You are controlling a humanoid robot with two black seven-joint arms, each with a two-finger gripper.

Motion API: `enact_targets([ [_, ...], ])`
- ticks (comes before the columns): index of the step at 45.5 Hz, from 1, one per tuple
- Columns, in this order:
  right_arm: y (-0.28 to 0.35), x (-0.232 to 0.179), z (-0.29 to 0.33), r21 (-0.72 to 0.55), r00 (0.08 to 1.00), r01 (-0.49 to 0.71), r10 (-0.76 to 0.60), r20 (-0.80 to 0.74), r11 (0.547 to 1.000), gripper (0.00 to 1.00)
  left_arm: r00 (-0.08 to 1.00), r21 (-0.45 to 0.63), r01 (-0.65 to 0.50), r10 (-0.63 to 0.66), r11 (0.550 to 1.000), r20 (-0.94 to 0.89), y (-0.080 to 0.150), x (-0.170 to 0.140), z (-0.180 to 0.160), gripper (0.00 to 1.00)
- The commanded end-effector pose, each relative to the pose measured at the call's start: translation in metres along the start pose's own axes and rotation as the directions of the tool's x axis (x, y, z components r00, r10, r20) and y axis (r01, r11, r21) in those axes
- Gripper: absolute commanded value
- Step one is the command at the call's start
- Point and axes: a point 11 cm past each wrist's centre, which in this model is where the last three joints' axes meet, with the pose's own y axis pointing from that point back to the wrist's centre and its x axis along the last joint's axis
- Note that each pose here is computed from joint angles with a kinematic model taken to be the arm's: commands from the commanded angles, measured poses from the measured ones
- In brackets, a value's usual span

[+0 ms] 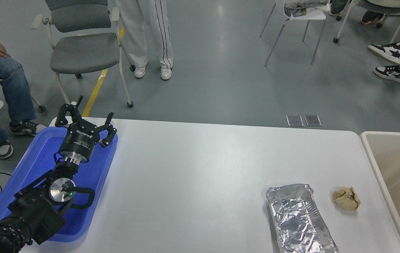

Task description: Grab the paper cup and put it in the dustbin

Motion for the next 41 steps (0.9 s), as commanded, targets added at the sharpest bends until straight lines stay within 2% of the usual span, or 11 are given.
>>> enact_targets([
  [1, 0.0, 0.006, -0.001, 0.001, 0.999, -0.042, 0.042, 0.001, 0.999, 0.53, 1.0, 0.0, -0.001, 0.001, 1.0, 0.0, 0.0, 0.0, 0.0, 1.0],
  [7, 0.0, 0.009, -0.002, 0.004, 0.997, -0.078, 0.078, 0.003, 0.997, 0.78, 1.0, 0.0, -0.001, 0.001, 1.0, 0.0, 0.0, 0.0, 0.0, 1.0],
  [12, 0.0, 0.008, -0.003, 0.005, 0.997, -0.075, 0.075, 0.003, 0.997, 0.79, 1.0, 0.0, 0.001, -0.001, 1.0, 0.0, 0.0, 0.0, 0.0, 1.0],
  [22, 0.001, 0.013, -0.01, 0.019, 0.997, -0.08, 0.08, 0.014, 0.997, 0.97, 1.0, 0.0, 0.001, -0.001, 1.0, 0.0, 0.0, 0.0, 0.0, 1.0],
  [31, 0.001, 0.019, -0.021, 0.038, 0.994, -0.086, 0.083, 0.064, 0.996, 0.98, 1.0, 0.0, 0.001, -0.001, 1.0, 0.0, 0.0, 0.0, 0.0, 1.0],
  [41, 0.002, 0.031, -0.034, 0.052, 0.967, -0.113, 0.098, 0.233, 0.992, 0.98, 1.0, 0.0, 0.001, -0.001, 1.0, 0.0, 0.0, 0.0, 0.0, 1.0],
])
